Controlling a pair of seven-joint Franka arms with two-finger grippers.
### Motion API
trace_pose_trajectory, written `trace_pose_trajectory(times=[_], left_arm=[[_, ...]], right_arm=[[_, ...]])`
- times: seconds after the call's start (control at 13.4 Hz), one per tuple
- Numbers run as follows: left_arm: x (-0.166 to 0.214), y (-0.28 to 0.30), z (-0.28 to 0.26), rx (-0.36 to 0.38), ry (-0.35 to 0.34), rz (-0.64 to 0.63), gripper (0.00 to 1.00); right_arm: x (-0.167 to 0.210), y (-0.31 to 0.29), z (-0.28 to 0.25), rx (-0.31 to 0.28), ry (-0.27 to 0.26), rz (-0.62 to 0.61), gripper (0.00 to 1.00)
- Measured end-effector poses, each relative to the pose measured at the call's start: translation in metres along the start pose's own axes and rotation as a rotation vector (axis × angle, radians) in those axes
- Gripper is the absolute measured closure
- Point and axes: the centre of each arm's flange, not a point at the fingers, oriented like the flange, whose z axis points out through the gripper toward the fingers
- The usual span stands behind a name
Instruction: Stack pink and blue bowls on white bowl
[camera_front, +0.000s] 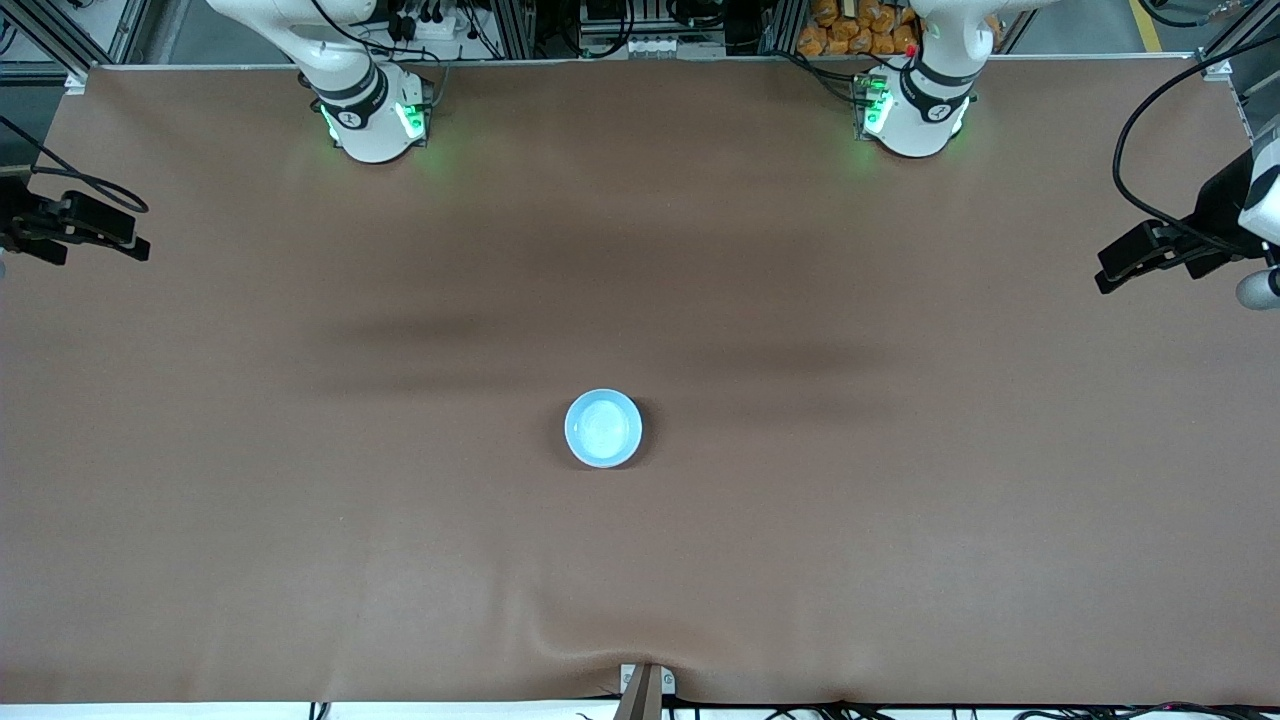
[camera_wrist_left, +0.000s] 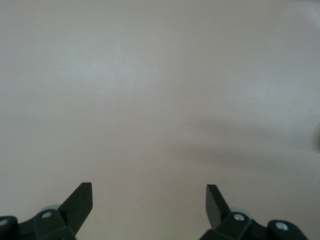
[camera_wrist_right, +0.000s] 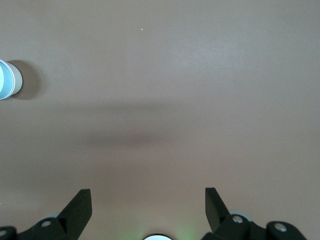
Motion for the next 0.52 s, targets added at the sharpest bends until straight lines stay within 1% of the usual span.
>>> trace_pose_trajectory(times=[0.52], left_arm=[[-0.0045,-0.0032,-0.0032,0.003,0.002,-0.005,0.0]], right_arm=[[0.0007,-0.0091,0.0007,-0.021,-0.003,0.008,0.0]])
